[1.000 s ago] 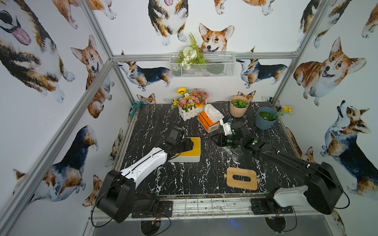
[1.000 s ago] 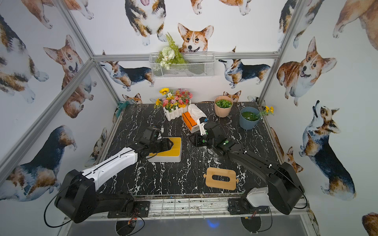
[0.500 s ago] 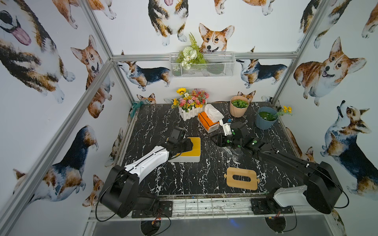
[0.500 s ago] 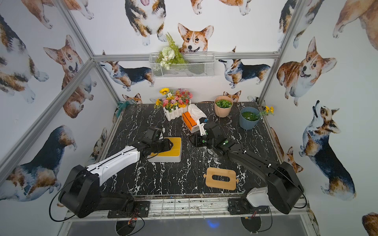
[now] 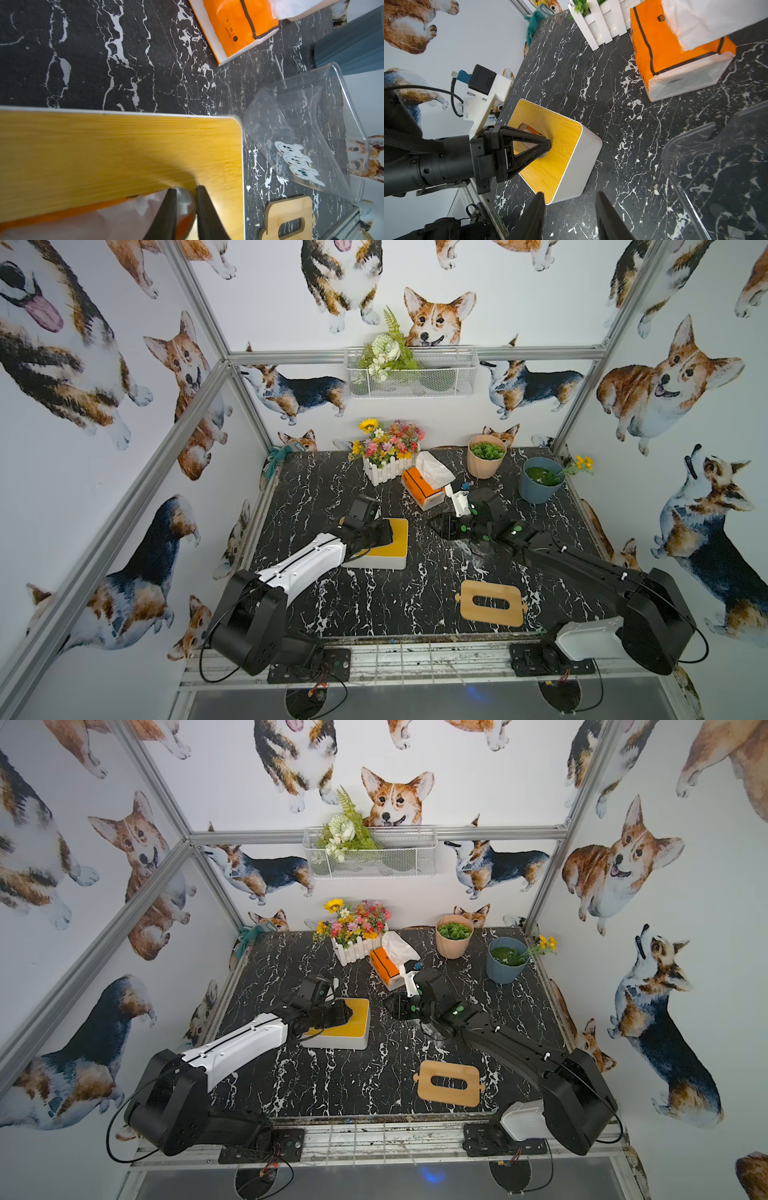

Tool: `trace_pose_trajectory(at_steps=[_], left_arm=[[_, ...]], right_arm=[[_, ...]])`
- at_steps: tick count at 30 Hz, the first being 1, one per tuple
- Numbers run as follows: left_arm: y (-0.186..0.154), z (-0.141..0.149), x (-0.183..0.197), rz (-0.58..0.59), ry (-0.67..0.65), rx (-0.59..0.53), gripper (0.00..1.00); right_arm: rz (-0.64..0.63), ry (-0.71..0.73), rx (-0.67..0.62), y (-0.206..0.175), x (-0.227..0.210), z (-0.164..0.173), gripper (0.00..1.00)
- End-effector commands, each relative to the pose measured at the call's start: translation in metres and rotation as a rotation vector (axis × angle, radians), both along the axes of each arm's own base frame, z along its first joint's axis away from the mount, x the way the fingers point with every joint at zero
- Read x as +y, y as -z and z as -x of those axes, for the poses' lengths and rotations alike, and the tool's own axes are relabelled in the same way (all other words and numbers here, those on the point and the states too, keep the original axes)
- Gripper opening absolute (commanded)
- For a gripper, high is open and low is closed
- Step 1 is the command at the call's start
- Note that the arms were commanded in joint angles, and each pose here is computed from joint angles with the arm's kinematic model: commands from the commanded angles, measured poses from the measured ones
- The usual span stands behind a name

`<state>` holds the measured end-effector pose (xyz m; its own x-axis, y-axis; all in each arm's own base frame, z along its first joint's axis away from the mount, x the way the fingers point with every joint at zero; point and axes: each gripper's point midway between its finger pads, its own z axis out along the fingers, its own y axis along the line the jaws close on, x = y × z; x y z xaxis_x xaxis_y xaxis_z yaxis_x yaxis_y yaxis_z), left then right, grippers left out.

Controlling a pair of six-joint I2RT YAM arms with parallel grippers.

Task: Put the tissue paper into the tissue box
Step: Close the box lid on the tissue box.

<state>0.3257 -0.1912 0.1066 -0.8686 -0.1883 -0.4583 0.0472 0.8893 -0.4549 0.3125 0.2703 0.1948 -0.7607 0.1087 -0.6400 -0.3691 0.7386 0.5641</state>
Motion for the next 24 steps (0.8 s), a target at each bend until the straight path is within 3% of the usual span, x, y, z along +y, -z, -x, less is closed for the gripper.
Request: trace_pose_trajectory(at_steps=[1,8,24], left_arm=[[0.006,0.003,0.004,-0.035,0.007,0.017,0.14],[0.002,0.003,0.007,-0.053,0.007,0.009,0.0],[-0.033,0.0,0.01,-0.042,0.003,-0.077,0.0]], right_arm=[[-0.023,0.006,-0.02,-0.006,0.001,-0.003,0.44],[-0.023,0.003,-0.014,-0.003,0.0,-0.002,0.44],[-0.027,-0.014,-0.006,0.001,0.002,-0.002,0.44]])
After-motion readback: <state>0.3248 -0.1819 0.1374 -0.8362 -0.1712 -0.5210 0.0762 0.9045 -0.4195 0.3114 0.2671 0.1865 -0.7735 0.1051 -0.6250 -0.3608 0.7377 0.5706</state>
